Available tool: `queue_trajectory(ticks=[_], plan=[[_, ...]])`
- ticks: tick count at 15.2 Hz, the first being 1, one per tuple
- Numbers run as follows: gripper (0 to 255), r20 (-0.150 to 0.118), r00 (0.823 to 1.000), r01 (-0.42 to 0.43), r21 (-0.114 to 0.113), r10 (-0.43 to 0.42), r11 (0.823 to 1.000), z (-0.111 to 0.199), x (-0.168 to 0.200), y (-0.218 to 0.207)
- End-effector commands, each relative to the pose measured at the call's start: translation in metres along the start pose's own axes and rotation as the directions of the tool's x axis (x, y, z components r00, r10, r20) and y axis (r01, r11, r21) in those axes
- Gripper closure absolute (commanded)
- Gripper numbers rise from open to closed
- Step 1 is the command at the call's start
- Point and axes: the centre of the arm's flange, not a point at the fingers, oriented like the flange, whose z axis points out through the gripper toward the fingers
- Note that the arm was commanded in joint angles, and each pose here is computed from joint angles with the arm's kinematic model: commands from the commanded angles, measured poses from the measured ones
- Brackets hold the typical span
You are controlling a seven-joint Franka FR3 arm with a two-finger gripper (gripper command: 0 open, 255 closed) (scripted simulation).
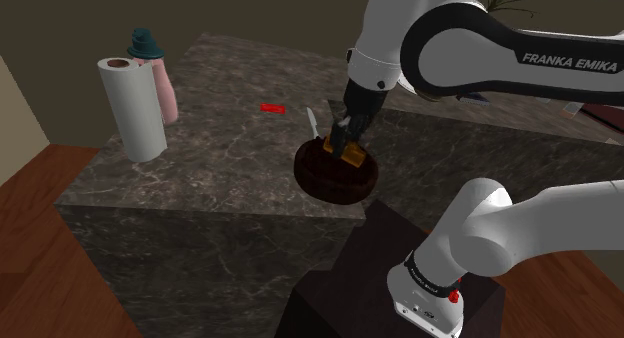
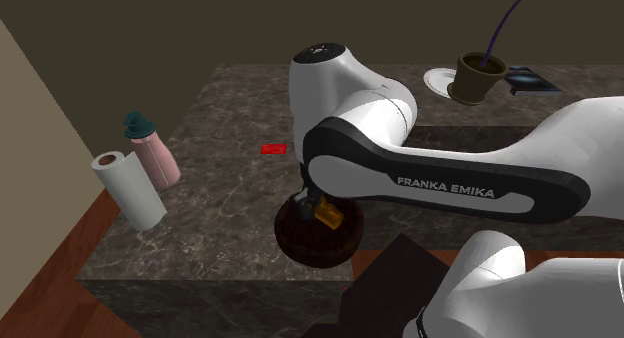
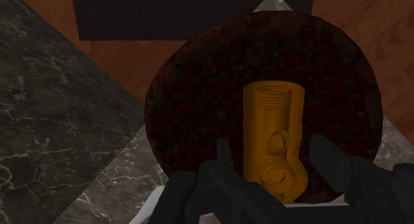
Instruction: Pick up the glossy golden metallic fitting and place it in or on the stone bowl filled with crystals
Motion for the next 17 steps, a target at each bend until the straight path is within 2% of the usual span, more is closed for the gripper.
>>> queue_trajectory(ticks=[1,5,9,17], plan=[[0,0.0,1.0,0.0,0.0,0.0,1.0,0.0,0.0,0.0],[0,0.0,1.0,0.0,0.0,0.0,1.0,0.0,0.0,0.0],[0,0.0,1.0,0.0,0.0,0.0,1.0,-0.05,0.0,0.0],[0,0.0,1.0,0.0,0.0,0.0,1.0,-0.05,0.0,0.0]])
